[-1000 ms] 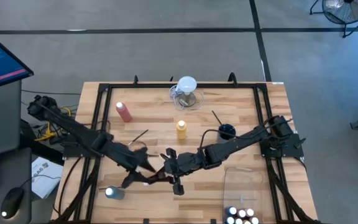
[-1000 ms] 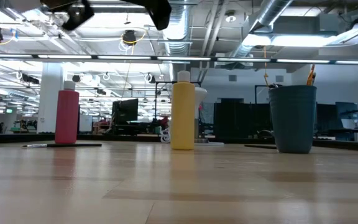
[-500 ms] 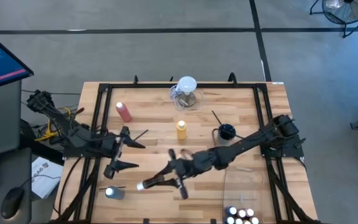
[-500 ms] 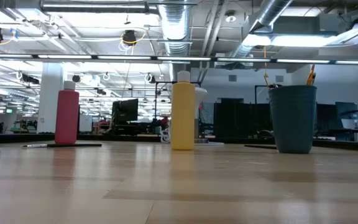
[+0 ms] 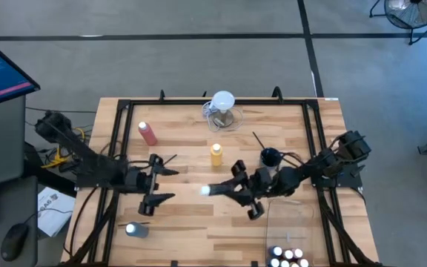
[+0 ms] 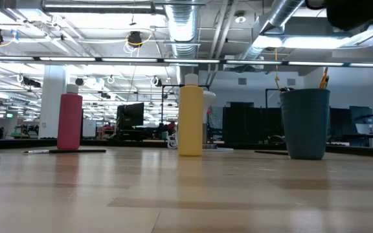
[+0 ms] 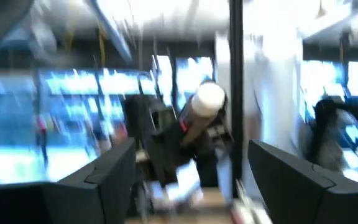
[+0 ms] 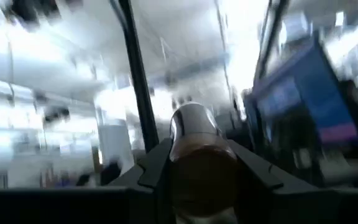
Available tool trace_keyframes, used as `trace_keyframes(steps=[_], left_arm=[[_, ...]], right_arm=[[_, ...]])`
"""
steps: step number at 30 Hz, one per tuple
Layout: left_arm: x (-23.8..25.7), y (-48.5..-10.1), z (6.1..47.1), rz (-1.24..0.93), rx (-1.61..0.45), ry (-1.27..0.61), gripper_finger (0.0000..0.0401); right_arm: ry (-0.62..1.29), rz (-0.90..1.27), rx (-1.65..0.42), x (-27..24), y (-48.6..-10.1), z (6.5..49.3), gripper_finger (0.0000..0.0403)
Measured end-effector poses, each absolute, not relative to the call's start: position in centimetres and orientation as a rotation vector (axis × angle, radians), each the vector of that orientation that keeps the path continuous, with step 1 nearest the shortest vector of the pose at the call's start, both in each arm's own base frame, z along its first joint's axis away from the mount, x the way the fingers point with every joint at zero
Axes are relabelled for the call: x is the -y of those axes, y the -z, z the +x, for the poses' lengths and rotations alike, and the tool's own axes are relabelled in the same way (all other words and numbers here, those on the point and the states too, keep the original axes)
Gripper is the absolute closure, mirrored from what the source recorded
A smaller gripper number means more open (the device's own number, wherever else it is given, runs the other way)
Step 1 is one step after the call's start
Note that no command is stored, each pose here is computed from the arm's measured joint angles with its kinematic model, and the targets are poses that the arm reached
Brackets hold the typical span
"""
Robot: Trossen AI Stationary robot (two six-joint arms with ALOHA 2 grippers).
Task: Pick & Place Paint Supplies
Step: Put the small brown paint bottle into the transparent bin
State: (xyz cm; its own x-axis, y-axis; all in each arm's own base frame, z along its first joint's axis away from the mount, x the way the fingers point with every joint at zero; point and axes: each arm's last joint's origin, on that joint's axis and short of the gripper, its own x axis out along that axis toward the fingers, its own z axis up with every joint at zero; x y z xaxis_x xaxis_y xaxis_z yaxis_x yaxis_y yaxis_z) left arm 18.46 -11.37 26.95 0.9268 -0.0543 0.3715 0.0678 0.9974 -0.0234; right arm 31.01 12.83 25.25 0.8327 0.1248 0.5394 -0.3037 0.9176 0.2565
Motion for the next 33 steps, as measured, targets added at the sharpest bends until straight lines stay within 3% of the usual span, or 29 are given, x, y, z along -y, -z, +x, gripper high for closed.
trace_keyframes(steps=[3, 12, 20, 33], left_arm=[[11.4, -25.2, 20.3, -0.01, 0.535, 0.021, 0.0133], [13.2, -23.3, 27.8, 0.018, 0.515, 0.179, 0.0133], [13.2, -25.8, 27.2, 0.003, 0.617, 0.219, 0.0133], [12.6, -25.8, 27.1, 0.006, 0.616, 0.205, 0.0133]], right_arm=[[-0.244, 0.342, 0.594, -13.3, -26.0, 31.2, 0.0289], [-0.143, 0.194, 0.572, -15.7, -26.4, 30.9, 0.0289], [-0.089, 0.174, 0.549, -15.7, -26.4, 31.0, 0.029], [-0.02, 0.153, 0.474, -14.8, -25.6, 31.8, 0.029]])
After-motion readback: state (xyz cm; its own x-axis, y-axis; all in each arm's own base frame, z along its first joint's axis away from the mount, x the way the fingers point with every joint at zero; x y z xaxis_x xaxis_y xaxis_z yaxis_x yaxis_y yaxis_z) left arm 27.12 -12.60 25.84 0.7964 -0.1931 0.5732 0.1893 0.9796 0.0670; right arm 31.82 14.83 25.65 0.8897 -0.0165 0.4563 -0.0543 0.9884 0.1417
